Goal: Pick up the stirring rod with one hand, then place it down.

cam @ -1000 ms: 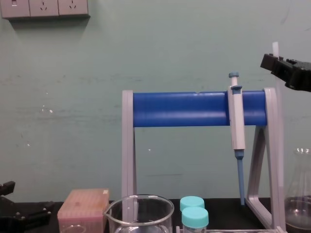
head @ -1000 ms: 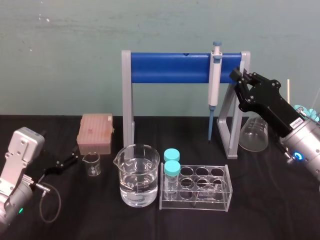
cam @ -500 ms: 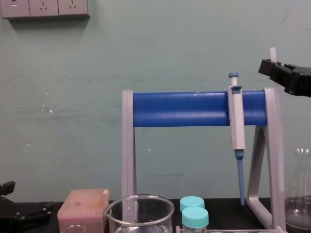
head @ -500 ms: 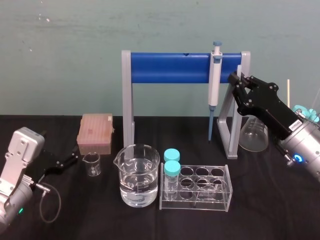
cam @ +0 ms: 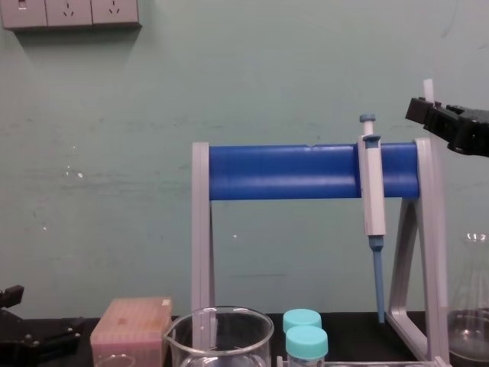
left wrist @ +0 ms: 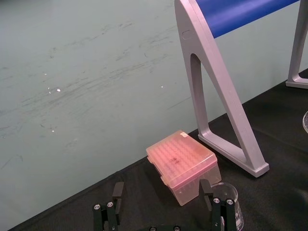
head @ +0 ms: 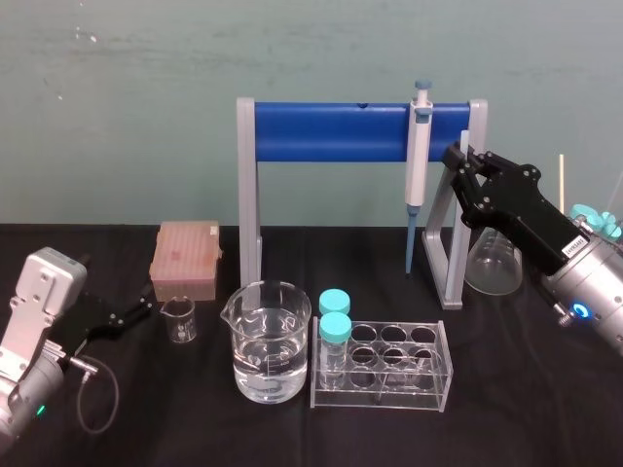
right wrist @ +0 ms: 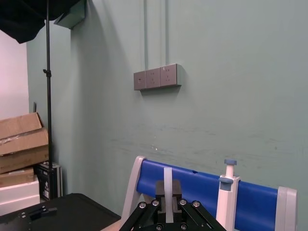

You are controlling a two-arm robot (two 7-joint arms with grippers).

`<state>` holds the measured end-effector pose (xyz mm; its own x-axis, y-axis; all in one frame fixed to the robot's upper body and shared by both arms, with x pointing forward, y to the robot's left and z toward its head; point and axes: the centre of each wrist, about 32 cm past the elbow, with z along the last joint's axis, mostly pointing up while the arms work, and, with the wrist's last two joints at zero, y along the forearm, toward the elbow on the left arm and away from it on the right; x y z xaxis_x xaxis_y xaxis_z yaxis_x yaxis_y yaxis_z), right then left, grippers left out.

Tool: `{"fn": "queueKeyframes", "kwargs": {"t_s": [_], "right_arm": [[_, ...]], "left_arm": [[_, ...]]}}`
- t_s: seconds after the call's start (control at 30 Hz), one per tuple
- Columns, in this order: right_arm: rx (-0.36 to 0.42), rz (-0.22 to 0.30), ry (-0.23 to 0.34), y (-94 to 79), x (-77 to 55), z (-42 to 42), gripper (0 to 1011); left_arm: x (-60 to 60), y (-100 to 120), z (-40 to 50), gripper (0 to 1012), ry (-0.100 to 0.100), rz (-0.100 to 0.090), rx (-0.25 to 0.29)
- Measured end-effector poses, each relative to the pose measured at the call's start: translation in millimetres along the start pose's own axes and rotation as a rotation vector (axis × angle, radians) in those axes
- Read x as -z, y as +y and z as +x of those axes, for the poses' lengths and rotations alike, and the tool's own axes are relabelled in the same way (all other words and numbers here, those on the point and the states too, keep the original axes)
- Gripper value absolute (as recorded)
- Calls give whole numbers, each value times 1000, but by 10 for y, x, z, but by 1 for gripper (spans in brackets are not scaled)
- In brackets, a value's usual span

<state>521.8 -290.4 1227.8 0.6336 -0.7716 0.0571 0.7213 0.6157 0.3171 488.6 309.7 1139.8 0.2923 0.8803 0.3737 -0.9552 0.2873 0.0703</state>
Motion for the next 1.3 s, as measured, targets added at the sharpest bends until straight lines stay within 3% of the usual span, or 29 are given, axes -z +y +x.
{"fn": "queueKeyframes", "kwargs": {"t_s": [1.3], "right_arm": [[-4, -17, 6, 42, 56, 29, 71]], "left_arm": [[0, 0, 0, 1000, 0, 0, 0]]}}
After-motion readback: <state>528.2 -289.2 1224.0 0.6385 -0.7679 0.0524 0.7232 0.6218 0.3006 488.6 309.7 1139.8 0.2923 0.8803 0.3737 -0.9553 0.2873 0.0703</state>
